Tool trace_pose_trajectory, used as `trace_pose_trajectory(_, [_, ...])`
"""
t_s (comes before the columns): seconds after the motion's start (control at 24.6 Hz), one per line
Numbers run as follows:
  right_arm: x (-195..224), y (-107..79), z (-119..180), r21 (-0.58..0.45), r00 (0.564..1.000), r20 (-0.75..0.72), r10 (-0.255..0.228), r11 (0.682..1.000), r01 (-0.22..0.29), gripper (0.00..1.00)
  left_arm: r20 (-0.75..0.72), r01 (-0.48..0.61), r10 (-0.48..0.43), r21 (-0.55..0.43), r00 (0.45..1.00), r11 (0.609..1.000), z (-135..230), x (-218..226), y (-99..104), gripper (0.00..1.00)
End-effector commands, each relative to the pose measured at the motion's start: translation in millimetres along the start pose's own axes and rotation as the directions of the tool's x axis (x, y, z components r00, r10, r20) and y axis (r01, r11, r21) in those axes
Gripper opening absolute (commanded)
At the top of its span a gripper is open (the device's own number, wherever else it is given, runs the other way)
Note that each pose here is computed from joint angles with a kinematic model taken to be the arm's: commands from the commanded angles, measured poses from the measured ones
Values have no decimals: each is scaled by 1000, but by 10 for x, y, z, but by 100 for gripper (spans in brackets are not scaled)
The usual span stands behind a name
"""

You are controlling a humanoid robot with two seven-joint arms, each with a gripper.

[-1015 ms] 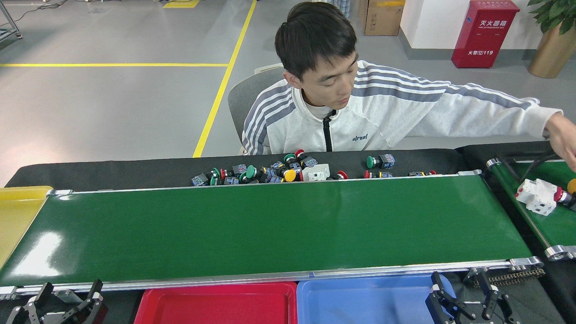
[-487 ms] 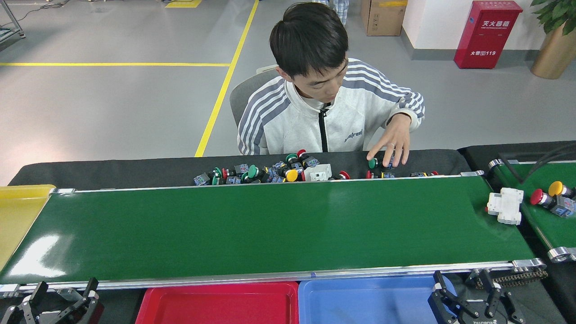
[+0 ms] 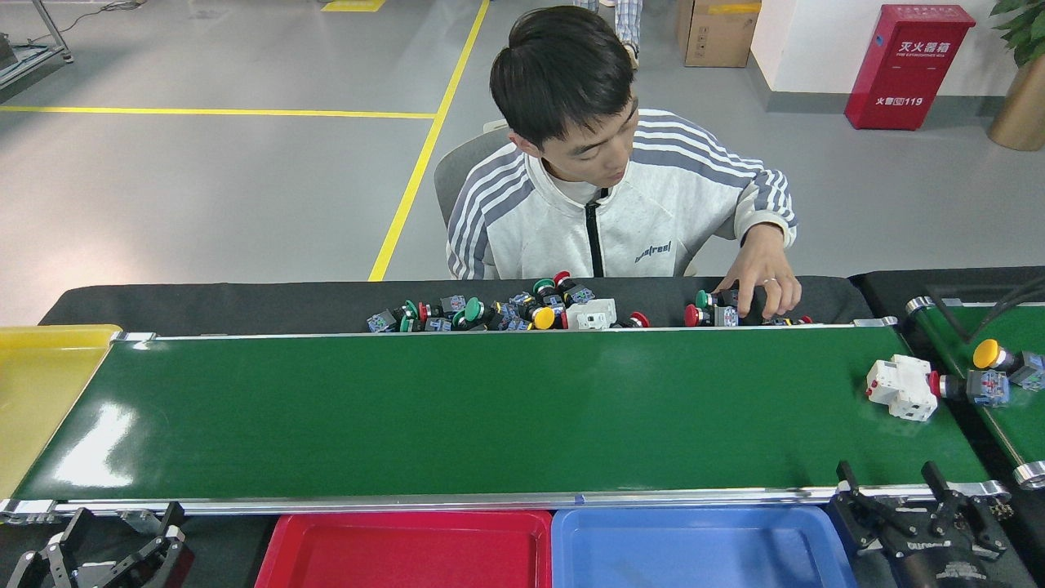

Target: Pick switch part from conveyor to tray

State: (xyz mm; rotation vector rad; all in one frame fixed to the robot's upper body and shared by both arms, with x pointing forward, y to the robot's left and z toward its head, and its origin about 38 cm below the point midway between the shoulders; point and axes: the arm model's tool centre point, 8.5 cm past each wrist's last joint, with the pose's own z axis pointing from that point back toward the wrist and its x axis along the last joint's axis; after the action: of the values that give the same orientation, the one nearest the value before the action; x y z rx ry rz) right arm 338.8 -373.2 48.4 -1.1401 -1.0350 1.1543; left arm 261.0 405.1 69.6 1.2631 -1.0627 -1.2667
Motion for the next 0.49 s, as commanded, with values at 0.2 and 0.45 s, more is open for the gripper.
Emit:
trace_pose_trajectory(0.2, [-28, -171, -390, -18, 1000, -9, -21, 1000, 20, 100, 9, 1, -1, 6, 1000, 1000, -78, 12, -7, 100])
trace_pose_trajectory(0.45, [31, -93, -451, 19, 1000, -1, -29, 999, 29, 100, 13, 0, 0, 11, 1000, 1000, -93, 25, 7, 100])
